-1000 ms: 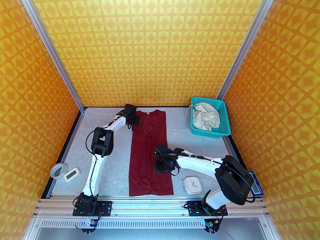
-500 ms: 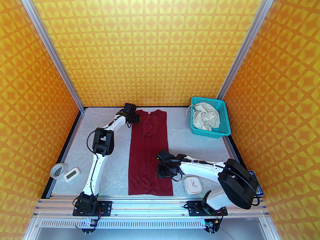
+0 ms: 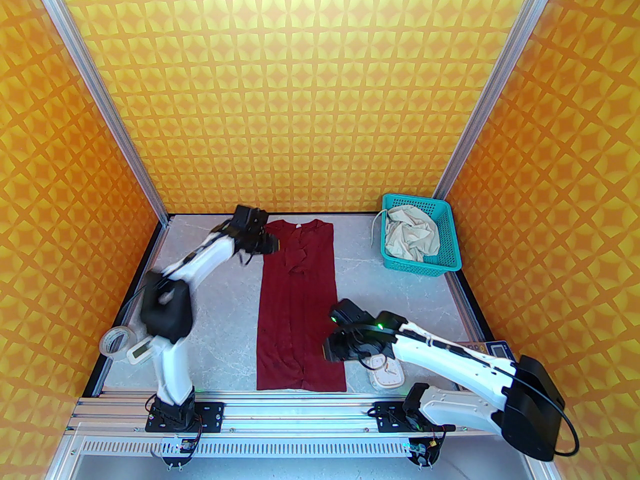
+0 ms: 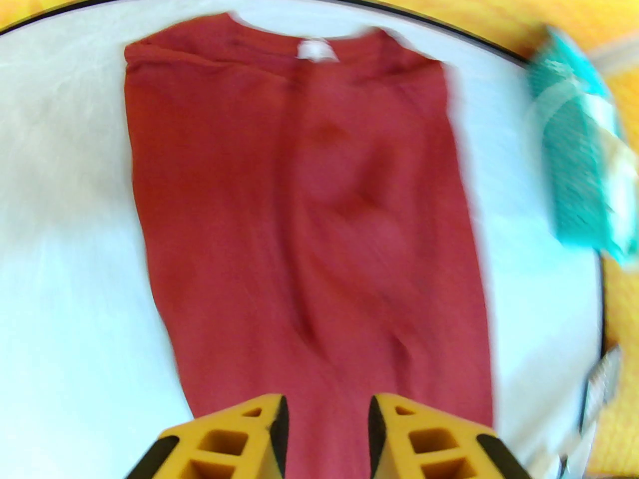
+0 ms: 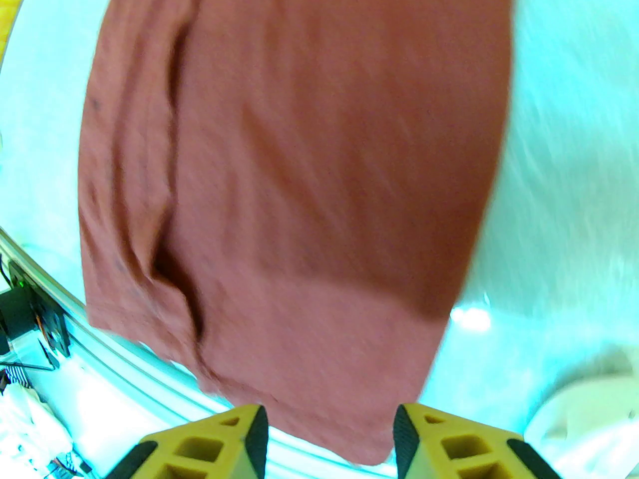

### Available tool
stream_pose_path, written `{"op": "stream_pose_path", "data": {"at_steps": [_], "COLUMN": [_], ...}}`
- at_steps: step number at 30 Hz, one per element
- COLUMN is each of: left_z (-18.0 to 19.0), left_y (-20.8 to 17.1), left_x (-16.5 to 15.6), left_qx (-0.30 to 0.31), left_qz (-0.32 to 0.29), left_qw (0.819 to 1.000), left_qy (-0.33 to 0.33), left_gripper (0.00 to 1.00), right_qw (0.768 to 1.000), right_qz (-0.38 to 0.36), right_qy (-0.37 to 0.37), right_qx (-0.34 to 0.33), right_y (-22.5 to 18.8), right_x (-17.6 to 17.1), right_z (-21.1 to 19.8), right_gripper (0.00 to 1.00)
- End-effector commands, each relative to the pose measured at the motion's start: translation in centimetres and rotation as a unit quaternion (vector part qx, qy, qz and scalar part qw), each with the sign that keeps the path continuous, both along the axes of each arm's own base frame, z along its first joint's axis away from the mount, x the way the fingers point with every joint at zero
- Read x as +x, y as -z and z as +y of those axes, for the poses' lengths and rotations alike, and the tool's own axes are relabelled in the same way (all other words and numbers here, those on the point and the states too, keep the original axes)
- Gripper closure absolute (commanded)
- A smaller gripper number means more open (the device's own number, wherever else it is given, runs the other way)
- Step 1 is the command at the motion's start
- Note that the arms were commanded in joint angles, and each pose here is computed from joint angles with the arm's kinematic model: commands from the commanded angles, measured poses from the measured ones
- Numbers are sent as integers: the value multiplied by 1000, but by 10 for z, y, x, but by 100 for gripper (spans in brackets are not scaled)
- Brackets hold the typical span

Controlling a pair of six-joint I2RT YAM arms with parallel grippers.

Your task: Fold and stack the mixed laundry pile

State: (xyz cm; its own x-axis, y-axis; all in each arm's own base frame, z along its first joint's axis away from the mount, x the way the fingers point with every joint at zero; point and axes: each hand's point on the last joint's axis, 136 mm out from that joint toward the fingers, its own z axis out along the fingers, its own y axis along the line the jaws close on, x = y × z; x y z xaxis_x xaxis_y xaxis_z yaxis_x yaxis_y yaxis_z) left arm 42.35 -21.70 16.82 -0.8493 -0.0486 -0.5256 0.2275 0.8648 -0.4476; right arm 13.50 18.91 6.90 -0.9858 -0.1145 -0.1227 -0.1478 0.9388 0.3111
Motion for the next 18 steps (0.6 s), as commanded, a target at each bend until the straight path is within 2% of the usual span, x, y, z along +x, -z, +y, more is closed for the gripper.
{"op": "stream_pose_path", "data": {"at_steps": [1,4,7,9,13,18], "left_z": [21,36,44,49,40,38], "left_y": [41,66,83,92,106,121], "left_x": [-68,-143,-207,-238,-287,-318], "left_qx": [16,33,49,53,18,22], "left_qz": [73,136,190,220,265,291], "left_qw": [996,989,979,972,963,956], "left_qy": [-43,-54,-55,-59,-39,-30], "left_gripper": [64,55,52,50,47,46], "right_qw": [998,995,993,993,991,989], "right_qz": [58,74,85,91,103,118], "right_qy": [34,57,70,69,65,67], "right_qx": [2,26,40,40,46,50], "right_y": [12,19,25,28,35,45], "right_x": [-25,-32,-35,-35,-35,-37], "right_z": [-19,-23,-21,-19,-13,-9], "right_gripper": [50,49,49,49,49,49]}}
